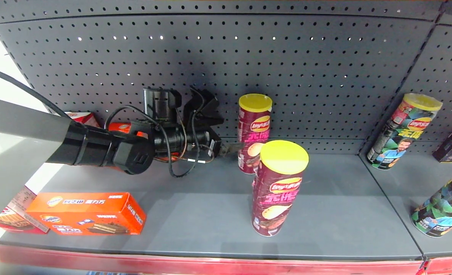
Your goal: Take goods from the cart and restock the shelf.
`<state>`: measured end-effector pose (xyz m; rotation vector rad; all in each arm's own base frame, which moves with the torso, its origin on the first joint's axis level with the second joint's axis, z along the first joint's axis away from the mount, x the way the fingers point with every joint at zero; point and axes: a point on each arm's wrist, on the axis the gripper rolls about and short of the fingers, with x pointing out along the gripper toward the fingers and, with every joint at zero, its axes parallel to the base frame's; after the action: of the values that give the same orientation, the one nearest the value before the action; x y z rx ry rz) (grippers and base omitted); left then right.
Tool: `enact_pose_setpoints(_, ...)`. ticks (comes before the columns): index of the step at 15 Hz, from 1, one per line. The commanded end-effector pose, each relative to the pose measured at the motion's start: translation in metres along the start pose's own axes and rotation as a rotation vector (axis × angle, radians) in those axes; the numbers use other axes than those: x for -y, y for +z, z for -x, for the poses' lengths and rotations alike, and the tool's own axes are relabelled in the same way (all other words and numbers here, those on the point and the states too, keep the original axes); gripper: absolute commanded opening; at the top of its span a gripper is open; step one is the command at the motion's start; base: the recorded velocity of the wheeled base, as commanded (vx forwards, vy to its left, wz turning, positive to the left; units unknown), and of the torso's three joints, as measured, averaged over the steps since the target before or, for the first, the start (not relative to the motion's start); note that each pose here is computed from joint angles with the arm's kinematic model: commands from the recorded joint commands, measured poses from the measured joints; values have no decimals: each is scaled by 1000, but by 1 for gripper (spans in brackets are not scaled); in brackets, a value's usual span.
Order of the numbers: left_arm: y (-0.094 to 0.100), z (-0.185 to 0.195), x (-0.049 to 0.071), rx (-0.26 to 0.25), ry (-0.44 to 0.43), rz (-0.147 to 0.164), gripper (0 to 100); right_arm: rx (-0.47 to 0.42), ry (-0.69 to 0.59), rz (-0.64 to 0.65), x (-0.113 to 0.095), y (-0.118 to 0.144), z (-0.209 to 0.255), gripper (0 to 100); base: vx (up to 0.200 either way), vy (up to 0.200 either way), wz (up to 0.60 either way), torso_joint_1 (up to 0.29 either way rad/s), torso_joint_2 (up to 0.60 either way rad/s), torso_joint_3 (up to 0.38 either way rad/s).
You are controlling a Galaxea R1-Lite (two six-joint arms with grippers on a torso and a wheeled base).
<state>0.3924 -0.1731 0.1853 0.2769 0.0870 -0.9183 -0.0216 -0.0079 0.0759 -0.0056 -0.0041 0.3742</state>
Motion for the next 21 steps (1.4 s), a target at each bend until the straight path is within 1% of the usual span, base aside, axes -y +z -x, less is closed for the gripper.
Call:
enact_pose_setpoints(1,-1,0,-5,-8,20,4,100,-1,2,0,0,0,0,100,0,0,0,0,0,0)
enact_pose_setpoints(7,-5,1,-11,-17,47,8,100,-1,2,1,0,0,0,100,0,0,0,0,0,0)
enact_pose_setpoints(11,-4,1,-13,-20,67,8,100,-1,2,0,0,0,0,100,0,0,0,0,0,0)
enact_pose_setpoints(14,-9,4,-10,-37,79,15,100,-1,2,1,0,0,0,100,0,0,0,0,0,0)
enact_pose_setpoints(15,-4,10,-9,-34,93,8,100,-1,2,0,0,0,0,100,0,0,0,0,0,0)
enact_pose_setpoints(16,1,17,-7,-34,119,1,100,-1,2,0,0,0,0,100,0,0,0,0,0,0)
enact_pose_setpoints(17,3,23,-5,-43,146,1,100,-1,2,1,0,0,0,100,0,0,0,0,0,0)
enact_pose_setpoints(18,3,23,-5,-43,146,1,100,-1,2,1,0,0,0,100,0,0,0,0,0,0)
enact_pose_setpoints(19,8,33,-1,-55,191,-2,100,-1,2,0,0,0,0,100,0,0,0,0,0,0)
enact_pose_setpoints(20,7,37,2,-75,261,-24,100,-1,2,0,0,0,0,100,0,0,0,0,0,0)
enact_pose_setpoints(21,5,37,2,-87,309,-45,100,-1,2,0,0,0,0,100,0,0,0,0,0,0)
